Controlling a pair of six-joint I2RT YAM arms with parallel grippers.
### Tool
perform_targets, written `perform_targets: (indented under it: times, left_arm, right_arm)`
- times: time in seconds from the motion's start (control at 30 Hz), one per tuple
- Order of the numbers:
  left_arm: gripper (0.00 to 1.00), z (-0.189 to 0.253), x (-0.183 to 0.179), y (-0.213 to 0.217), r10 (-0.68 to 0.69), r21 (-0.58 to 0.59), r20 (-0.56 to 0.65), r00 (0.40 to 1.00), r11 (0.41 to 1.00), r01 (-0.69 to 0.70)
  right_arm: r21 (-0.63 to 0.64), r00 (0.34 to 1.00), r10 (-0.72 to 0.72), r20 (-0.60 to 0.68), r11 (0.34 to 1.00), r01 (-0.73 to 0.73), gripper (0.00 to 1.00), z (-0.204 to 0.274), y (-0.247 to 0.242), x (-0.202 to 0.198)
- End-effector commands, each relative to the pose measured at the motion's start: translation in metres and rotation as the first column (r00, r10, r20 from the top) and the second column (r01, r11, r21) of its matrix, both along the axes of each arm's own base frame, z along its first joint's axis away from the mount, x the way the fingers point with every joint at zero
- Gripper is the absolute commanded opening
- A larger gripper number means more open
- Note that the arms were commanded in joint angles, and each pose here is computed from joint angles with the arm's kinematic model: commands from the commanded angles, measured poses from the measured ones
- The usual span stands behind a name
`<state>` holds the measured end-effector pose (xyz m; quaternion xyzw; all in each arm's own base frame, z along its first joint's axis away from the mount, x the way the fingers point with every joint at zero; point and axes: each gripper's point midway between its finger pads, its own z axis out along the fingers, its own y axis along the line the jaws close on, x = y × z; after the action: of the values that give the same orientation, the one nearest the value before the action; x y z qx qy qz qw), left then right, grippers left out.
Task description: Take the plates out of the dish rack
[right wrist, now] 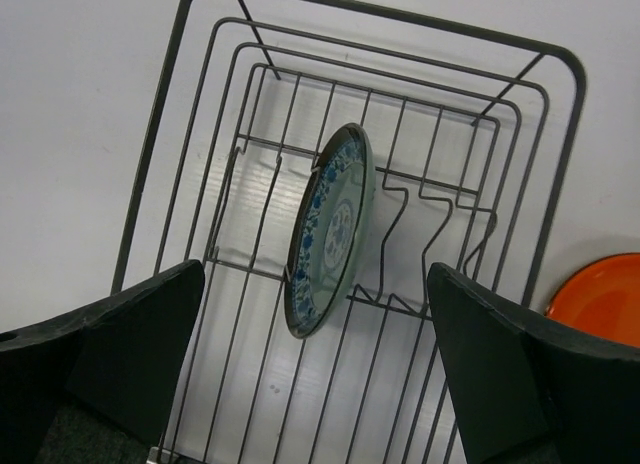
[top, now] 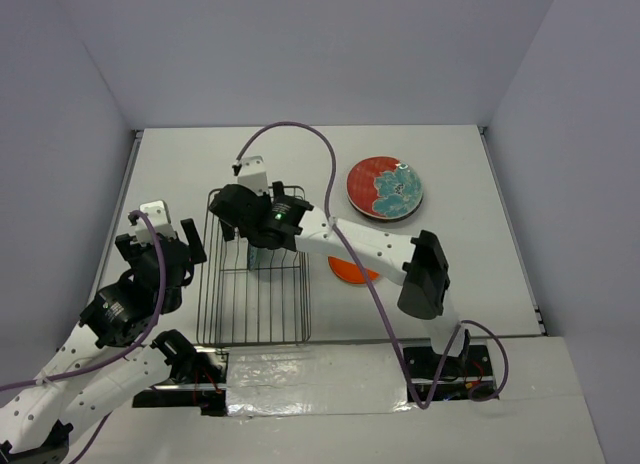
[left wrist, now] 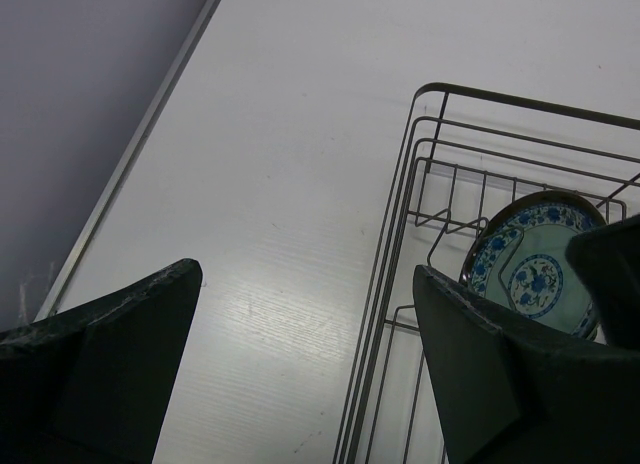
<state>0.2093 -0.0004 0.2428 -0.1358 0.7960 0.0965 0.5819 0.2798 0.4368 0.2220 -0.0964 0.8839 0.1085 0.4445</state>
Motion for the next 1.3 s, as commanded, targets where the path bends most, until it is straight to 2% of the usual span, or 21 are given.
perform_targets:
  times: [0.0,0.53,0.63,0.73,0.9,0.97,1.13,1.27]
  left_arm:
    - [1.0,0.01,0.002,0.0,0.014,-0.034,0.045,0.999,0.999,-0.012]
    - [1.0,0.01,0.003,-0.004,-0.012,-0.034,0.044,0.999,0.999,0.014]
    - [1.0,0.009,0.003,-0.005,-0.017,-0.033,0.042,0.999,0.999,0.019]
    - [0.99,0.01,0.003,-0.006,-0.024,-0.036,0.046,0.999,0.999,0.025]
    - [1.0,0.011,0.002,-0.004,-0.021,-0.039,0.05,0.999,0.999,0.022]
    - [0.99,0.011,0.002,-0.005,-0.023,-0.041,0.052,0.998,0.999,0.025]
    - [1.0,0.01,0.003,-0.006,-0.033,-0.036,0.048,0.998,0.999,0.035]
    - [1.0,0.009,0.004,-0.008,-0.037,-0.034,0.04,0.998,0.999,0.038]
  right_arm:
    - [0.021,1.0,0.01,0.004,1.0,-0.01,1.0,-0.001,0.015,0.011]
    - [-0.106,0.999,-0.051,-0.014,0.993,0.049,0.94,-0.038,0.004,0.028]
    - [-0.131,0.996,-0.085,-0.039,0.988,0.079,0.9,-0.052,-0.003,0.031]
    - [-0.154,0.992,-0.116,-0.053,0.982,0.107,0.79,-0.068,-0.009,0.032]
    - [-0.174,0.984,-0.176,-0.027,0.97,0.169,0.71,-0.072,-0.019,0.035]
    - [-0.168,0.983,-0.18,-0.026,0.971,0.173,0.64,-0.075,-0.019,0.035]
    - [-0.143,0.984,-0.178,-0.022,0.974,0.173,0.33,-0.075,-0.017,0.032]
    - [-0.125,0.982,-0.184,-0.03,0.976,0.179,0.33,-0.073,-0.015,0.029]
